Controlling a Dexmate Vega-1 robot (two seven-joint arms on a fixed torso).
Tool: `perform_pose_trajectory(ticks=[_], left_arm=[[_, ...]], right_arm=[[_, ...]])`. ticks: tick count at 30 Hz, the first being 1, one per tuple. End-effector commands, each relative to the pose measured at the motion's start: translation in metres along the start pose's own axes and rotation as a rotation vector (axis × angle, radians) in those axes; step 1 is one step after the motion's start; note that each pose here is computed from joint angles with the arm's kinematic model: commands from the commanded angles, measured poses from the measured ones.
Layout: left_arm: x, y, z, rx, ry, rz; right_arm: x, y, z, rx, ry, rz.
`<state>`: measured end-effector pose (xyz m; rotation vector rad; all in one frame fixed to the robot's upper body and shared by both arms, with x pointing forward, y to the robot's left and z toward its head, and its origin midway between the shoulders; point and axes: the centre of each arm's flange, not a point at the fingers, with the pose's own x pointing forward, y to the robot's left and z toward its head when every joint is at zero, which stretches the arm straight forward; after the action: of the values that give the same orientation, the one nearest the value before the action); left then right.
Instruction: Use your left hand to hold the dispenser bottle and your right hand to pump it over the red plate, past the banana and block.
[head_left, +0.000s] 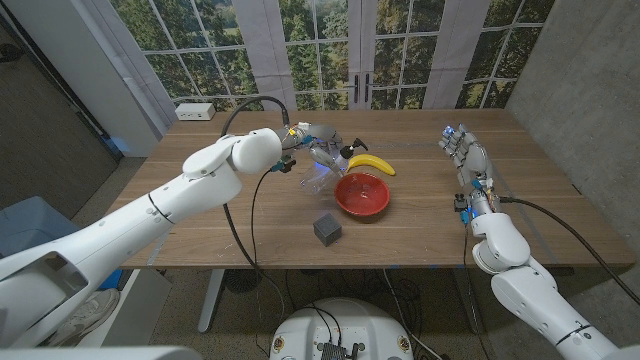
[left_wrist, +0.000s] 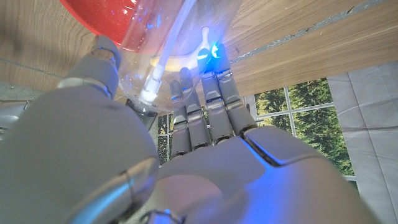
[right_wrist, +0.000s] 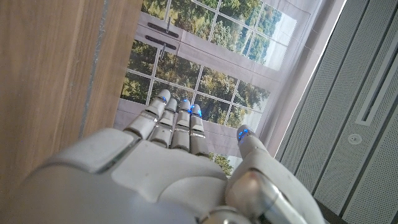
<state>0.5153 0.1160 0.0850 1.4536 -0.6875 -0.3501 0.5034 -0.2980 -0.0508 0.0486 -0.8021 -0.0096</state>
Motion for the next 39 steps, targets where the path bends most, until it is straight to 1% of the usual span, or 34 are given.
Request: perform_pose_trajectory(ticks=[1, 4, 11, 15, 21, 23, 25, 26, 28, 30, 32, 34, 35, 37, 39], left_arm=[[-0.001, 0.001, 0.002, 0.009, 0.002, 0.008], [-0.001, 0.0, 0.003, 0.011, 0.0, 0.003], [0.0, 0.0, 0.006, 0.014, -0.005, 0.003], [0.0, 0.001, 0.007, 0.018, -0.001, 0.008], [0.001, 0.001, 0.009, 0.024, -0.009, 0.008], [0.001, 0.001, 0.01, 0.022, -0.01, 0.006], [0.001, 0.001, 0.01, 0.024, -0.01, 0.005], [0.001, 0.001, 0.01, 0.023, -0.01, 0.005], [0.001, 0.001, 0.01, 0.023, -0.009, 0.005], [0.001, 0.001, 0.01, 0.02, -0.01, 0.003], [0.001, 0.001, 0.01, 0.022, -0.011, 0.003], [0.001, 0.001, 0.01, 0.021, -0.012, 0.002], [0.001, 0.001, 0.01, 0.022, -0.012, 0.005], [0.001, 0.0, 0.01, 0.02, -0.012, 0.003], [0.0, 0.0, 0.01, 0.021, -0.011, 0.002]], right_arm=[[0.008, 0.01, 0.013, -0.064, -0.035, 0.031], [0.009, 0.012, 0.016, -0.092, -0.042, 0.03], [0.01, 0.018, 0.021, -0.114, -0.053, 0.024], [0.012, 0.021, 0.021, -0.088, -0.055, 0.056], [0.015, 0.026, 0.023, -0.092, -0.067, 0.07], [0.016, 0.028, 0.024, -0.11, -0.079, 0.072], [0.018, 0.029, 0.025, -0.102, -0.083, 0.085], [0.019, 0.03, 0.025, -0.113, -0.095, 0.097], [0.02, 0.033, 0.025, -0.111, -0.083, 0.091], [0.022, 0.034, 0.024, -0.117, -0.093, 0.11], [0.023, 0.037, 0.025, -0.12, -0.082, 0.107], [0.025, 0.039, 0.025, -0.134, -0.1, 0.127], [0.025, 0.041, 0.026, -0.136, -0.09, 0.127], [0.027, 0.043, 0.026, -0.143, -0.104, 0.132], [0.029, 0.046, 0.027, -0.144, -0.102, 0.13]])
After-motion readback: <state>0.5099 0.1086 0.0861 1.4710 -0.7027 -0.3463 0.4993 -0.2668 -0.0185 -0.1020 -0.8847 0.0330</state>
